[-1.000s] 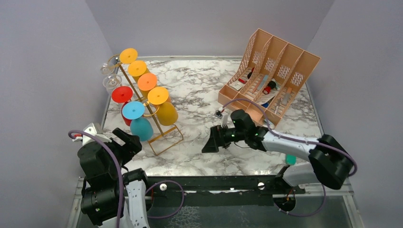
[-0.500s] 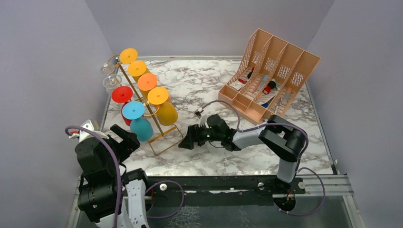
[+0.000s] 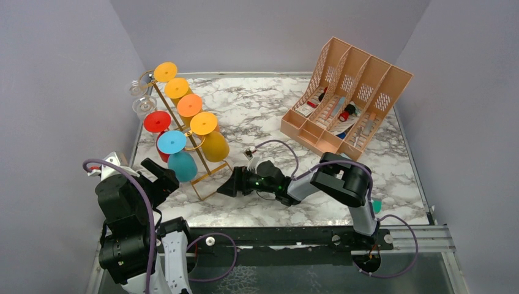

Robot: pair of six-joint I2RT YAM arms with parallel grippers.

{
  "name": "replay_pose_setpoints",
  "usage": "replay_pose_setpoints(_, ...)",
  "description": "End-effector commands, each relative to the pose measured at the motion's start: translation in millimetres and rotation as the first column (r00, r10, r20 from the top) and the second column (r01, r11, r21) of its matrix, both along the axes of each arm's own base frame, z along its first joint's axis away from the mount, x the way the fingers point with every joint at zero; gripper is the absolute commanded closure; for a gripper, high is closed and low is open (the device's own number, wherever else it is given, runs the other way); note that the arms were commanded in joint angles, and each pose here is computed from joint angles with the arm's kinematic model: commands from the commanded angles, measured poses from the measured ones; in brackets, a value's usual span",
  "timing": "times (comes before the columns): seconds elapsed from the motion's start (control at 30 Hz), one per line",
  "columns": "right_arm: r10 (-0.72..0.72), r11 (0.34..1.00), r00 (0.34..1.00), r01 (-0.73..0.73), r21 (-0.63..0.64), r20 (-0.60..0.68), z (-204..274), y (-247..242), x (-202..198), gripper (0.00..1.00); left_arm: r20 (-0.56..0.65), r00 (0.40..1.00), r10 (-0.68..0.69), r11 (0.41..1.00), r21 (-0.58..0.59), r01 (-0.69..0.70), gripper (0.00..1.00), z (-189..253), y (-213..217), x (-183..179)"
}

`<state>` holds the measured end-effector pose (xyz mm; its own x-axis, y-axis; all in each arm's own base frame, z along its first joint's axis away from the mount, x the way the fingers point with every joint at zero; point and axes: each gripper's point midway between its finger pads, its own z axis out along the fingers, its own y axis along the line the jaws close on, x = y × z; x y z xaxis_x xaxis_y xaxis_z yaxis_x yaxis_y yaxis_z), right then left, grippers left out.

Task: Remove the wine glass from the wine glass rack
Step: Adjust the wine rack at the center of the board.

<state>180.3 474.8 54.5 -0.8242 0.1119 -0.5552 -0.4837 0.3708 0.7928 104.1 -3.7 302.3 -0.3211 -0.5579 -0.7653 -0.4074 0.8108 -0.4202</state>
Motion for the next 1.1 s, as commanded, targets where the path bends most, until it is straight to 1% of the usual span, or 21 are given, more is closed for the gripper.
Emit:
replay_pose_setpoints(0.0, -0.145, 0.989, 0.989, 0.143, 0.037, 0.032, 4.6, 8.4, 35.8, 0.09, 0.037, 0.999, 0.003, 0.999, 0.033, -0.004, 0.13, 12.6, 3.0, 1.2)
replay_pose_setpoints(0.13, -0.189, 0.982, 0.981, 0.187, 0.032, 0.047, 9.1, 12.3, 52.8, 0.10, 0.029, 1.000, -0.009, 0.999, 0.035, 0.008, 0.13, 11.8, 2.4, 2.7)
replay_pose_setpoints(0.2, -0.214, 0.977, 0.975, 0.214, 0.016, 0.061, 8.8, 11.4, 64.1, 0.11, 0.051, 0.999, -0.016, 0.999, 0.043, 0.014, 0.13, 19.9, 0.9, 1.5)
replay_pose_setpoints(0.27, -0.249, 0.968, 0.966, 0.249, 0.003, 0.071, 7.1, 7.5, 77.5, 0.11, 0.054, 0.998, -0.019, 0.999, 0.046, 0.017, 0.13, 20.5, 0.7, 1.5)
replay_pose_setpoints(0.47, -0.290, 0.956, 0.952, 0.294, -0.021, 0.099, 2.0, -4.1, 114.1, 0.13, 0.053, 0.998, -0.019, 0.999, 0.043, 0.017, 0.13, 18.6, 1.0, 3.0)
replay_pose_setpoints(0.6, -0.320, 0.945, 0.940, 0.325, -0.028, 0.118, 4.6, -16.9, 146.5, 0.13, 0.052, 0.998, -0.020, 0.999, 0.041, 0.018, 0.13, 17.9, 0.8, 3.5)
replay_pose_setpoints(0.7, -0.314, 0.946, 0.937, 0.322, -0.030, 0.152, 12.9, -18.3, 168.5, 0.14, 0.061, 0.998, -0.022, 0.999, 0.040, 0.020, 0.13, 19.1, 0.1, 3.8)
replay_pose_setpoints(0.77, -0.305, 0.947, 0.936, 0.317, -0.044, 0.173, 13.4, -18.4, 180.4, 0.14, 0.042, 0.999, -0.031, 0.999, 0.023, 0.030, 0.13, 10.5, -1.0, 7.2)
replay_pose_setpoints(1.07, -0.319, 0.937, 0.930, 0.338, -0.086, 0.183, 0.5, -32.9, 231.9, 0.18, 0.010, 0.998, -0.056, 0.998, -0.027, 0.057, 0.12, -7.1, -5.3, 17.1)
